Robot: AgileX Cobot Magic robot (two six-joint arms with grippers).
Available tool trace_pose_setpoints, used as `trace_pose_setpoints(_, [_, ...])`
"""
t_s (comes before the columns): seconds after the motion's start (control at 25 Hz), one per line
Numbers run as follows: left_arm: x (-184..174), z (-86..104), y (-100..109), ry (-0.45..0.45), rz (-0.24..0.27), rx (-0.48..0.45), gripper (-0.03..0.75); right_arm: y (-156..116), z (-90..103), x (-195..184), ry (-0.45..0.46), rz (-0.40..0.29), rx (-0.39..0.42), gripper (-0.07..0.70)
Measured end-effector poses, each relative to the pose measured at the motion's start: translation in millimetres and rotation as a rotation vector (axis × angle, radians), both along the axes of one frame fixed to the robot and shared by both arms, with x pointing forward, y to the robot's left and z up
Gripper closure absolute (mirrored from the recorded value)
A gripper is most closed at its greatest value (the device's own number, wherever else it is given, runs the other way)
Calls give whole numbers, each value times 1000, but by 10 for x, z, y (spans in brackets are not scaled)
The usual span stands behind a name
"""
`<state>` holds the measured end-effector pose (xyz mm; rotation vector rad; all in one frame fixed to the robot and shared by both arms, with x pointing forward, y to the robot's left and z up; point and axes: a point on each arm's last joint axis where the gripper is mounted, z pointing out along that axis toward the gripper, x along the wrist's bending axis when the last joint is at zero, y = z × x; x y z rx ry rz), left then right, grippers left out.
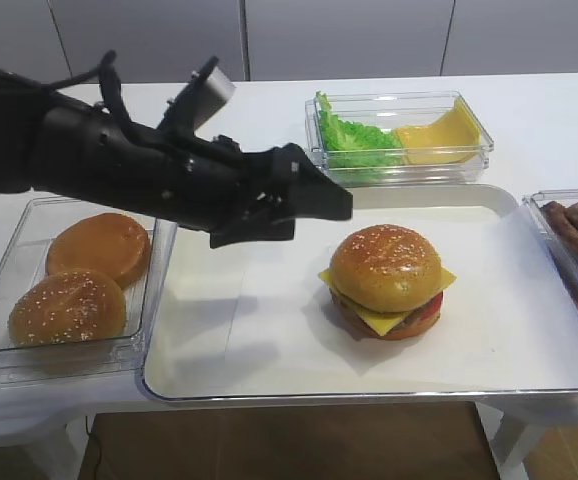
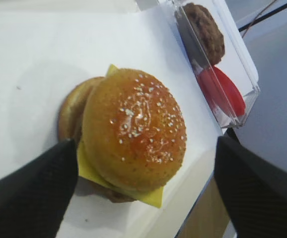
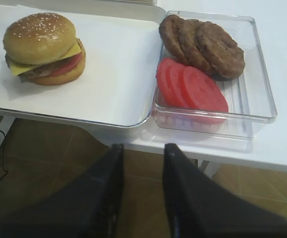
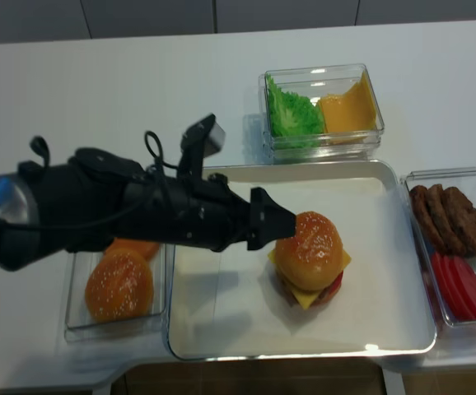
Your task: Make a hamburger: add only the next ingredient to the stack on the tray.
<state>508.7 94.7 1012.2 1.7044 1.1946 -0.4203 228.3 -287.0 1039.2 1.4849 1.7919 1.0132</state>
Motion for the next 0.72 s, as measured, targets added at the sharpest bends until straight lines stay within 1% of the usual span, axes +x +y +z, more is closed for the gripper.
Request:
trace_pose_setpoints(0.12, [60,107,203,-21,48,14,78,0,0,0,0,0,0,423])
trace_pose_setpoints(0.2, [101,176,375,-34,89,38,78,0,0,0,0,0,0,423])
trace_pose_setpoints(0.4, [95,363,817,-68,175,148,78,0,0,0,0,0,0,423])
trace_pose_setpoints(0.56, [23,478,1181,-54,242,248,80,0,0,0,0,0,0,423])
trace_pose_setpoints(0.72, [-79,539,1533,-7,316,360,96,0,0,0,0,0,0,423])
